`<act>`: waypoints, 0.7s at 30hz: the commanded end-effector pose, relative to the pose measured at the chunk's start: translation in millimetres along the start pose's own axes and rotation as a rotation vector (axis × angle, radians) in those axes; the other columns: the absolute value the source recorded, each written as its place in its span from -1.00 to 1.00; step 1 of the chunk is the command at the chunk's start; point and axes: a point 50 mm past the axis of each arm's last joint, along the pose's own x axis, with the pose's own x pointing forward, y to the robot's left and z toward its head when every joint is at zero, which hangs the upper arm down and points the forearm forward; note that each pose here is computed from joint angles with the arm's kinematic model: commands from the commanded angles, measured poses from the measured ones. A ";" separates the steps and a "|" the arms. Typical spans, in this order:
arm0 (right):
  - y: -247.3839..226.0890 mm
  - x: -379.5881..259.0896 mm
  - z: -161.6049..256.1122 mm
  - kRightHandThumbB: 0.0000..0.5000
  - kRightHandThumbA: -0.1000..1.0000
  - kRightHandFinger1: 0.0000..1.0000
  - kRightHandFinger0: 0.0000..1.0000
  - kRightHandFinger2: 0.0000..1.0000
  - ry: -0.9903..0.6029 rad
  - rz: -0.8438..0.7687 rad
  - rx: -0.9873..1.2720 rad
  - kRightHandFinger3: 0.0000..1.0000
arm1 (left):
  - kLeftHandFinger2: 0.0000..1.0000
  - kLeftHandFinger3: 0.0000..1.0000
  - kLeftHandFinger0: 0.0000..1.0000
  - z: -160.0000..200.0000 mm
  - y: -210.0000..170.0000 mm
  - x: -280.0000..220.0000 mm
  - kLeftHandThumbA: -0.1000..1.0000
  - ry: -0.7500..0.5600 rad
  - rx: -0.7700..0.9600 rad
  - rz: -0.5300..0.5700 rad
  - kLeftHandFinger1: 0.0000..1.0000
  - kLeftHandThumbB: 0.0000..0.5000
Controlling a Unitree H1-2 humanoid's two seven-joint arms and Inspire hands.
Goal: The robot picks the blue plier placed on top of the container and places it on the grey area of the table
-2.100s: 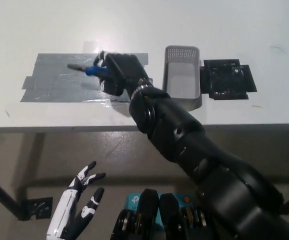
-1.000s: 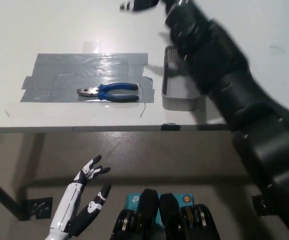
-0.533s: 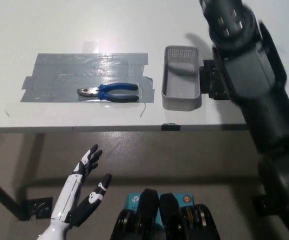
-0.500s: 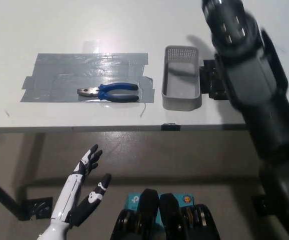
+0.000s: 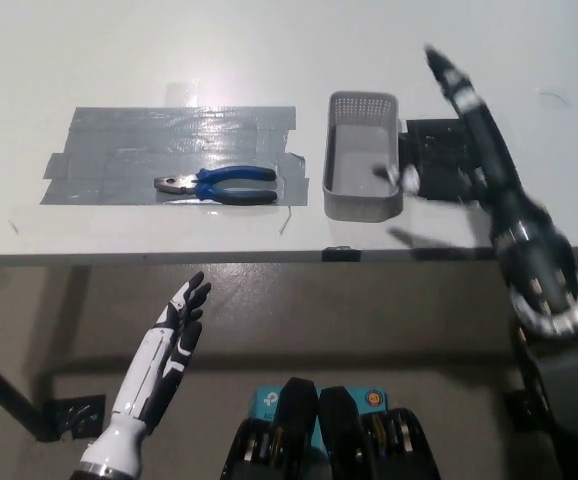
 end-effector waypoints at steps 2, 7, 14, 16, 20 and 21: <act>-51.7 -142.2 135.2 0.22 1.00 1.00 1.00 1.00 -0.606 -0.075 0.191 1.00 | 1.00 1.00 1.00 23.3 20.7 23.4 1.00 -0.116 0.024 0.082 1.00 -0.97; -30.5 -156.5 102.7 0.16 1.00 1.00 1.00 1.00 -0.501 -0.059 0.128 1.00 | 1.00 1.00 1.00 16.8 17.9 11.7 1.00 -0.105 0.022 0.077 1.00 -1.00; 6.5 -156.1 6.7 -0.09 0.82 1.00 1.00 1.00 -0.226 -0.074 0.190 1.00 | 1.00 1.00 1.00 9.0 15.0 -7.8 1.00 -0.066 -0.014 0.104 1.00 -1.00; 18.0 -162.8 -30.7 -0.22 0.79 1.00 1.00 1.00 -0.122 -0.092 0.137 1.00 | 1.00 1.00 1.00 7.9 10.6 -15.4 1.00 -0.047 -0.024 0.118 1.00 -1.00; 30.8 -170.5 -49.8 -0.22 0.78 1.00 1.00 1.00 -0.052 -0.054 0.102 1.00 | 1.00 1.00 1.00 3.9 14.4 -20.5 1.00 -0.045 -0.043 0.155 1.00 -1.00; 29.9 -171.3 -50.1 -0.22 0.77 1.00 1.00 1.00 -0.053 -0.052 0.098 1.00 | 1.00 1.00 1.00 2.9 13.5 -20.9 1.00 -0.040 -0.049 0.157 1.00 -1.00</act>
